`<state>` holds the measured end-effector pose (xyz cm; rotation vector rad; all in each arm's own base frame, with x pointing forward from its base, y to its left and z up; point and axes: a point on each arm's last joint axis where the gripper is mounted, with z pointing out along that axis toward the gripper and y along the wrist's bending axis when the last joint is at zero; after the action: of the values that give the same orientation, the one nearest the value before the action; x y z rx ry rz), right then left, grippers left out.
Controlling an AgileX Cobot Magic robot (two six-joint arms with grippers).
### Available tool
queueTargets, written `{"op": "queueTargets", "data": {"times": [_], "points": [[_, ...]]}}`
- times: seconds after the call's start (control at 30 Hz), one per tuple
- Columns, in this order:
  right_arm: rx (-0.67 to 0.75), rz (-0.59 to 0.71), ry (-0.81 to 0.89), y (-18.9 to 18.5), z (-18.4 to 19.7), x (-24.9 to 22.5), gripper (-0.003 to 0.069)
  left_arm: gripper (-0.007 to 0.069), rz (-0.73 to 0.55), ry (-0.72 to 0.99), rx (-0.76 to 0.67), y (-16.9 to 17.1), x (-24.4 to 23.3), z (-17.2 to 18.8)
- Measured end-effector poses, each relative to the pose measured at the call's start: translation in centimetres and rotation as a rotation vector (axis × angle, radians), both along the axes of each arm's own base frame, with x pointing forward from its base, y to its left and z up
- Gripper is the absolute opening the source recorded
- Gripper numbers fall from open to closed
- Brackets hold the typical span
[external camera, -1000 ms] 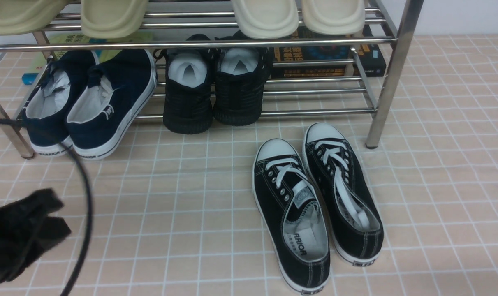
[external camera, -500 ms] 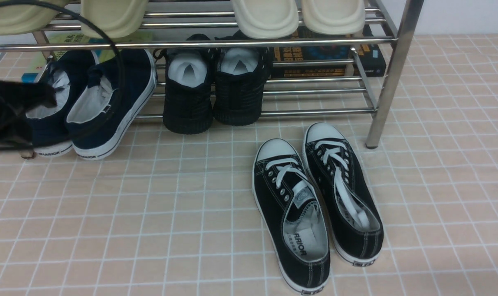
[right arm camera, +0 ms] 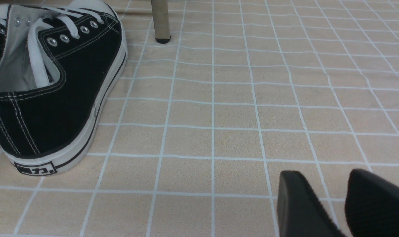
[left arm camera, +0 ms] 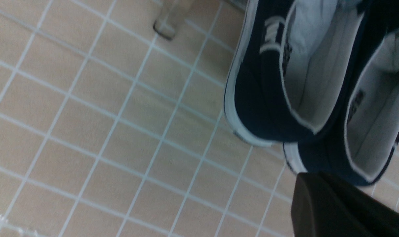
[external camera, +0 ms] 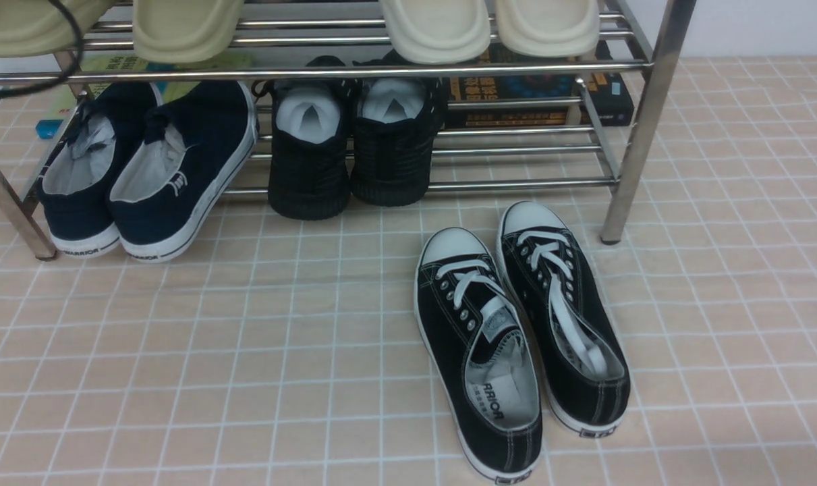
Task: Take the shoes off the shelf from the light coffee tablecloth by hand.
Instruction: 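Grasp the leftmost shoe on the bottom shelf of the shoe rack with the left gripper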
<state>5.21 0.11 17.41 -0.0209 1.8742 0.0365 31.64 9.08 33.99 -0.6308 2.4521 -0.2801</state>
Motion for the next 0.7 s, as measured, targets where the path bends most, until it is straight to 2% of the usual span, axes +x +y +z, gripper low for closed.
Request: {"op": "queueTargets", "data": {"times": [0.17,0.53,0.7], "points": [[0.0,0.0,0.0,0.0,0.0,0.0,0.0239,0.0071,0.025,-0.053,-0.008,-0.1,1.4,-0.6],[0.0,0.0,0.0,0.0,0.0,0.0,0.0239,0.0365,0.022,-0.048,0.032,0.0,4.9,-4.4],[0.0,0.0,0.0,0.0,0.0,0.0,0.0239,0.0392,0.027,-0.03,0.031,0.3,5.6,-5.7]]}}
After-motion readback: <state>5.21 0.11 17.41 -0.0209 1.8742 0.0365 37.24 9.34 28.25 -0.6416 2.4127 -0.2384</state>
